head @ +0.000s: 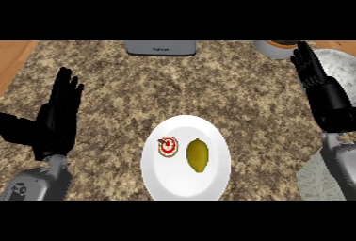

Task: Pick the lemon from the plate and place it in the bowl

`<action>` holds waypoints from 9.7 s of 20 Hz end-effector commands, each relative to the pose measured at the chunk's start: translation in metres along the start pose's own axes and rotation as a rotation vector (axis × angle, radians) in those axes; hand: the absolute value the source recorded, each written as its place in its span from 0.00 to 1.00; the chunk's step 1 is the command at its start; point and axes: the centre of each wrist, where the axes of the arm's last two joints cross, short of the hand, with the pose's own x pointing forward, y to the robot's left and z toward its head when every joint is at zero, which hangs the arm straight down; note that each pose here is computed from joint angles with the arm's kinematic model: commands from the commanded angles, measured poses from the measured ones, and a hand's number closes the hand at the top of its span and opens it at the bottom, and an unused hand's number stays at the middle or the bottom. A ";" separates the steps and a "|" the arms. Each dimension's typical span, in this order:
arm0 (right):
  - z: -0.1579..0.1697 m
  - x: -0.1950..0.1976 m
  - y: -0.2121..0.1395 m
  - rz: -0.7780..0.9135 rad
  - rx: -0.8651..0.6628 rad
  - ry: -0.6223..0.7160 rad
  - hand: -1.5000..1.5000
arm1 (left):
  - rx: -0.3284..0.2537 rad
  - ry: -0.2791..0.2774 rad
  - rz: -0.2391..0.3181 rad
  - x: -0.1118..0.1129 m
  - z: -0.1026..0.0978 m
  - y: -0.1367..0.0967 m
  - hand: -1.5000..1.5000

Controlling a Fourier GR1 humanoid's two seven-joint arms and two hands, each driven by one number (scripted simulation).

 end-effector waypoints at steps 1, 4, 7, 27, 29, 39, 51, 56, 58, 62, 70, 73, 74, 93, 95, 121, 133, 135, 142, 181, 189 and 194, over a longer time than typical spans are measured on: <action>0.007 0.007 0.024 0.043 -0.069 0.001 1.00 | -0.062 0.002 0.016 -0.003 0.012 0.003 0.50; 0.038 0.003 0.063 0.044 -0.220 0.113 1.00 | -0.208 0.067 0.007 -0.021 0.016 -0.012 0.50; 0.088 -0.068 0.003 0.417 -0.316 0.477 1.00 | -0.245 0.099 -0.005 -0.022 0.019 -0.012 0.50; 0.138 -0.025 0.181 0.610 -0.259 0.734 0.00 | -0.437 0.143 0.031 -0.041 0.027 -0.020 0.50; 0.128 -0.008 0.192 0.619 -0.224 0.816 0.00 | -0.459 0.148 0.021 -0.040 0.027 -0.023 0.50; 0.082 0.050 0.196 0.677 -0.159 1.095 0.00 | -0.480 0.139 0.053 -0.046 0.020 -0.028 0.50; 0.077 0.020 0.197 0.699 -0.043 1.256 0.00 | -0.494 0.154 0.030 -0.048 0.017 -0.020 0.50; 0.068 0.021 0.203 0.700 -0.049 1.227 0.00 | -0.487 0.145 0.042 -0.054 0.017 -0.029 0.50; 0.057 0.023 0.203 0.712 -0.032 1.219 0.00 | -0.482 0.144 0.024 -0.055 0.013 -0.030 0.50; 0.062 0.014 0.206 0.725 -0.044 1.241 0.00 | -0.496 0.138 0.043 -0.050 0.016 -0.043 0.50; 0.059 0.001 0.209 0.723 -0.067 1.270 0.00 | -0.492 0.149 0.035 -0.052 0.021 -0.027 0.50; 0.058 -0.006 0.216 0.726 -0.080 1.272 0.00 | -0.495 0.139 0.057 -0.044 0.015 -0.040 0.50; 0.058 -0.004 0.217 0.721 -0.072 1.263 0.00 | -0.510 0.152 0.042 -0.057 0.025 -0.032 0.50; 0.058 -0.007 0.243 0.765 -0.089 1.163 1.00 | -0.502 0.156 0.050 -0.052 0.022 -0.020 0.50; 0.061 -0.001 0.245 0.773 -0.079 1.128 1.00 | -0.484 0.147 0.044 -0.058 0.013 -0.029 0.50; -0.007 0.049 0.062 1.125 -0.078 0.572 1.00 | -0.463 0.154 0.030 -0.060 0.021 -0.015 0.50; -0.025 0.150 0.016 1.124 -0.316 0.496 1.00 | -0.489 0.139 0.026 -0.061 0.026 -0.018 0.50; -0.030 0.132 0.013 1.122 -0.355 0.482 1.00 | -0.474 0.129 0.045 -0.070 0.013 -0.034 0.50; -0.060 0.114 -0.048 1.123 -0.416 0.515 1.00 | -0.497 0.152 0.026 -0.052 0.020 -0.020 0.50; -0.069 -0.025 -0.188 0.478 -0.835 0.304 0.00 | -0.495 0.136 0.042 -0.048 0.018 -0.033 0.50; -0.034 -0.043 -0.190 0.280 -0.799 0.013 0.00 | -0.442 0.158 0.045 -0.064 0.024 -0.020 0.50; 0.006 -0.058 -0.181 0.220 -0.753 -0.084 0.00 | -0.375 0.188 0.028 -0.069 0.026 0.006 0.50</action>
